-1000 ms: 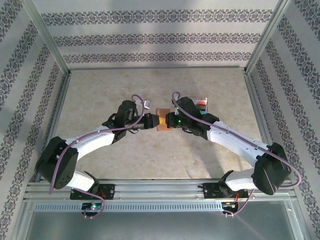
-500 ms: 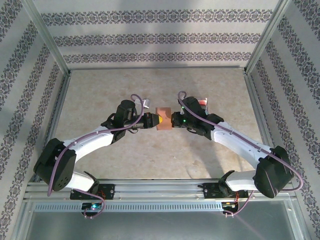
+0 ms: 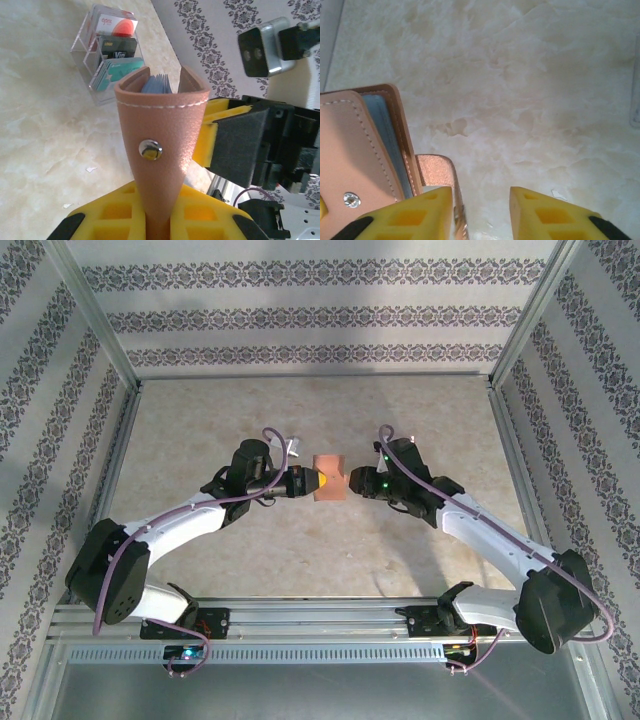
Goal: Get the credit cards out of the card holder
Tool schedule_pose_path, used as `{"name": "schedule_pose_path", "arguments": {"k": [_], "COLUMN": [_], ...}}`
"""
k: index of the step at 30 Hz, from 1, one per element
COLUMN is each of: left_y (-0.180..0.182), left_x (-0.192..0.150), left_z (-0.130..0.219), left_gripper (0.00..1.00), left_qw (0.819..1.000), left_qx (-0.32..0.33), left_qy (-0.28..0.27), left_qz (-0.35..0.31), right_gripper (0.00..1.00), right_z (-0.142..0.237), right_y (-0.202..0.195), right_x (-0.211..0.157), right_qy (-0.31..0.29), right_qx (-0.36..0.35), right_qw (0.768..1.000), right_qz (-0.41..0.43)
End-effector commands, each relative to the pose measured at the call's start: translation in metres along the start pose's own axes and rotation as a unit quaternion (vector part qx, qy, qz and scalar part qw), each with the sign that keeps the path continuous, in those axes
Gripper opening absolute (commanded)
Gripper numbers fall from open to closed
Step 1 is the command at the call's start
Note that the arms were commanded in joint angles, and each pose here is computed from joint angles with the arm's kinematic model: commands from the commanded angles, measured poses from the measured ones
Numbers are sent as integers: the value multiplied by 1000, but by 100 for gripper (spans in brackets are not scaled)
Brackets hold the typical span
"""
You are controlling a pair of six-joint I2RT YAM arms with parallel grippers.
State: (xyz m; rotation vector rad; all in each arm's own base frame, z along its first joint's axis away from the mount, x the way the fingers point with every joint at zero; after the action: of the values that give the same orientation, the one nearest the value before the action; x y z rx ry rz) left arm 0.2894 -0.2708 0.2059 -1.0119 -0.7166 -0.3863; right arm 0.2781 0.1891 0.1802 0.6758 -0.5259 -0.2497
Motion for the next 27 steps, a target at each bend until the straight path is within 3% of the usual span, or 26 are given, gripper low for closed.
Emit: {"name": "schedule_pose_path", "arguments": {"k": [1,11,27], "left_y": [-31,-40,-54], "left_x": [33,36,49], "left_z": [8,12,13], "left_gripper": [1,1,9], "left_qw": [997,994,990], "left_qx": [-49,-71,-115], "left_qy": [-38,-48,-62], "left_qz": [-55,-61,-55], "right_gripper": [38,34,30], "right_z": [3,7,35], "right_y": [11,26,74], "right_x": [3,7,3], "right_qy": [5,12,46], "right_qx": [68,173,332], "right_qw": [997,984,942], "right_qz": [-20,-45,-9]}}
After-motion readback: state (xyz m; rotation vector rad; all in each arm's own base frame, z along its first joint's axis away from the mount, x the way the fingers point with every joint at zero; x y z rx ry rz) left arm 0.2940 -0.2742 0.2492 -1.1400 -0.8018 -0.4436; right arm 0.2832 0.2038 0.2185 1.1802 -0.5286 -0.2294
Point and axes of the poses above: each hand's point on the last joint's axis, 136 mm out from that joint toward the fingers, its own z axis back along the fingers, its own y axis along the line the jaws close on, x = y × z, the point moved 3 cm from there along z, back along the fingers, and after that the axes turned 12 degrees about -z, right-handed, at the moved point
